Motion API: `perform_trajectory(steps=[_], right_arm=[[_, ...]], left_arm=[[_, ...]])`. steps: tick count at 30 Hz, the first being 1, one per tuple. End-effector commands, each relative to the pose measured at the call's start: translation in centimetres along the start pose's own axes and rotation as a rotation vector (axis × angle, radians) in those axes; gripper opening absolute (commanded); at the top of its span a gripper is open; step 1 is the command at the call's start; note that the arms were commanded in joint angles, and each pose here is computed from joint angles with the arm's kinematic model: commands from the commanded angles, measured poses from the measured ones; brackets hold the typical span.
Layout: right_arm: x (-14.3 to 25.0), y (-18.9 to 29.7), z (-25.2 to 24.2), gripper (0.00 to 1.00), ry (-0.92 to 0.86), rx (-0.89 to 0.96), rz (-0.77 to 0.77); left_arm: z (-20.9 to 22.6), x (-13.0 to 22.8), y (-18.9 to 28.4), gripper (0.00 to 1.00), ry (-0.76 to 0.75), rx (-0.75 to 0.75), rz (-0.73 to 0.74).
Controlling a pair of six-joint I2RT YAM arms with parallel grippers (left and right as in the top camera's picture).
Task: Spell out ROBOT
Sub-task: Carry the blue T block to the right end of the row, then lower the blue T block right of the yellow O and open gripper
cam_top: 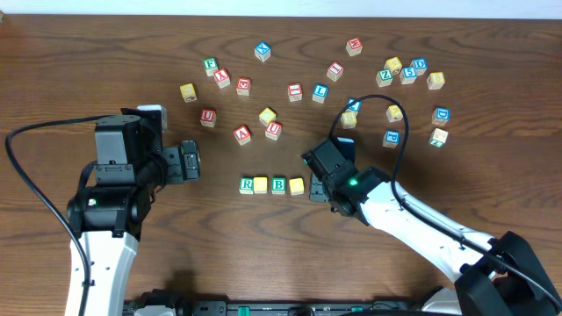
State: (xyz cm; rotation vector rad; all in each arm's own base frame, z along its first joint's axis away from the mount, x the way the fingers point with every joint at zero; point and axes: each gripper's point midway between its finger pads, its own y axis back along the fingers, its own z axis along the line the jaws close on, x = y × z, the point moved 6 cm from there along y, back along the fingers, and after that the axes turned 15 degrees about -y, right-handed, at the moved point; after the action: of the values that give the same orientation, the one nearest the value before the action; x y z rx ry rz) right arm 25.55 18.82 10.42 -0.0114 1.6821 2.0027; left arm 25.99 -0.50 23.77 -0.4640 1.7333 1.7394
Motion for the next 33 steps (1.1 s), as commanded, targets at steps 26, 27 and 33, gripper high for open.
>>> perform_trajectory(steps=[26,27,33], right_arm=[[-0.5,-4.0,1.6,0.21,0.174,-0.051,0.024],[-0.3,-4.0,1.7,0.21,0.177,-0.051,0.025],[0.5,-3.8,2.2,0.19,0.191,-0.061,0.031]], left_arm=[[0.1,0.0,0.1,1.0,-0.009,-0.001,-0.002],[0.1,0.0,0.1,1.0,-0.009,-0.001,-0.002],[0.1,0.0,0.1,1.0,-0.009,-0.001,-0.002]])
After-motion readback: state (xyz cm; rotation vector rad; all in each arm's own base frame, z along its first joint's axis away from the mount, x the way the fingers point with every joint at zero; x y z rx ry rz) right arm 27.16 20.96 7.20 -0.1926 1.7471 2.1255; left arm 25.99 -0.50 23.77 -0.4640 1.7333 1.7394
